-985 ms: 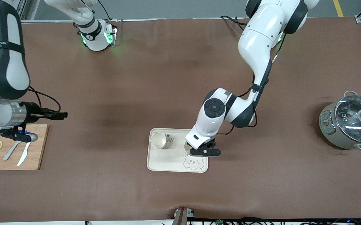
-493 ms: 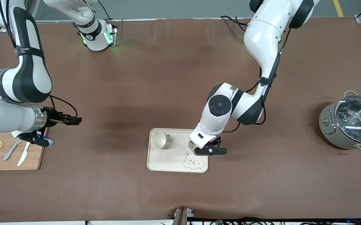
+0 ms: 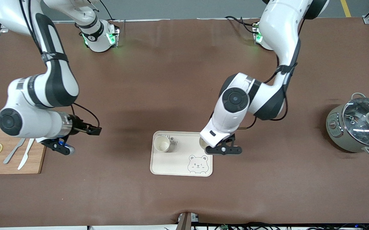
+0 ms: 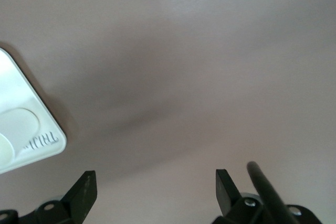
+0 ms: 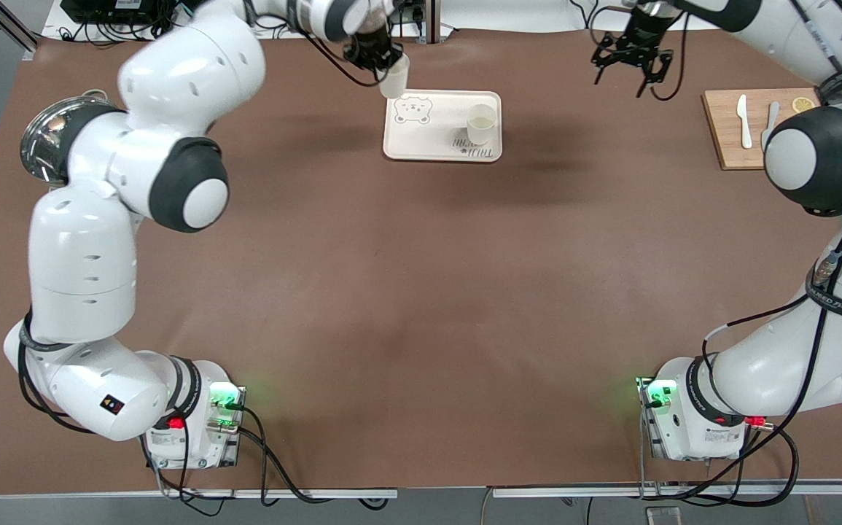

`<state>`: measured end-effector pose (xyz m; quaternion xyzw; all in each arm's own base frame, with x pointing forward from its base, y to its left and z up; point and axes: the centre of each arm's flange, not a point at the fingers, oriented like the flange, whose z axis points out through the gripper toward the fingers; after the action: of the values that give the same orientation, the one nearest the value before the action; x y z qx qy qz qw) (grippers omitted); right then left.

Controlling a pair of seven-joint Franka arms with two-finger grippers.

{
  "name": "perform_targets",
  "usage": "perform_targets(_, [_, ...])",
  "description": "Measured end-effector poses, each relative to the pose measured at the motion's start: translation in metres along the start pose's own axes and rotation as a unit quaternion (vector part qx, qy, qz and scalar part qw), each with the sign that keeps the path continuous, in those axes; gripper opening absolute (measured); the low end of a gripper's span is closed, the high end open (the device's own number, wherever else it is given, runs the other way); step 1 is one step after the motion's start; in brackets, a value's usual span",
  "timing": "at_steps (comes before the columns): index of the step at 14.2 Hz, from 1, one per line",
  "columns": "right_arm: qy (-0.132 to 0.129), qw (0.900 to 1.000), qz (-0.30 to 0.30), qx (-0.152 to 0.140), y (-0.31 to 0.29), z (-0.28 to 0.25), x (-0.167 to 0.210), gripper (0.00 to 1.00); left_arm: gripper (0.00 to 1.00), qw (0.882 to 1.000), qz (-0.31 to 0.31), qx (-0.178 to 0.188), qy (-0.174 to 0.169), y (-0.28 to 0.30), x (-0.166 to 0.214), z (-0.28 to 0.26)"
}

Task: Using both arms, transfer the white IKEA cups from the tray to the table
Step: 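Lift the cup with the left gripper while the right gripper reaches the tray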

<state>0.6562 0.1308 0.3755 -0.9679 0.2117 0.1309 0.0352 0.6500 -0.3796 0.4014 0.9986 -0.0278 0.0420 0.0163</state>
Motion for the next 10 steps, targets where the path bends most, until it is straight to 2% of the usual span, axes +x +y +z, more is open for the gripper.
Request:
perform_targets(3, [0.000, 0.999, 0.032, 0.001, -0.026, 0.022, -0.007, 1.00, 0.04, 1.000, 0.022, 0.004, -0.015, -0.044, -0.002, -0.060])
perform_targets(5, [0.003, 0.999, 0.052, 0.013, -0.043, 0.030, -0.013, 1.00, 0.04, 0.999, 0.034, 0.005, -0.019, -0.072, -0.008, -0.082])
perform_targets(8, [0.005, 0.996, 0.081, 0.046, -0.066, 0.038, -0.019, 1.00, 0.04, 0.998, 0.053, 0.007, -0.031, -0.108, -0.022, -0.092])
perform_targets(10, [0.009, 0.993, 0.098, 0.061, -0.081, 0.048, -0.023, 1.00, 0.04, 0.997, 0.068, 0.004, -0.024, -0.133, -0.034, -0.087])
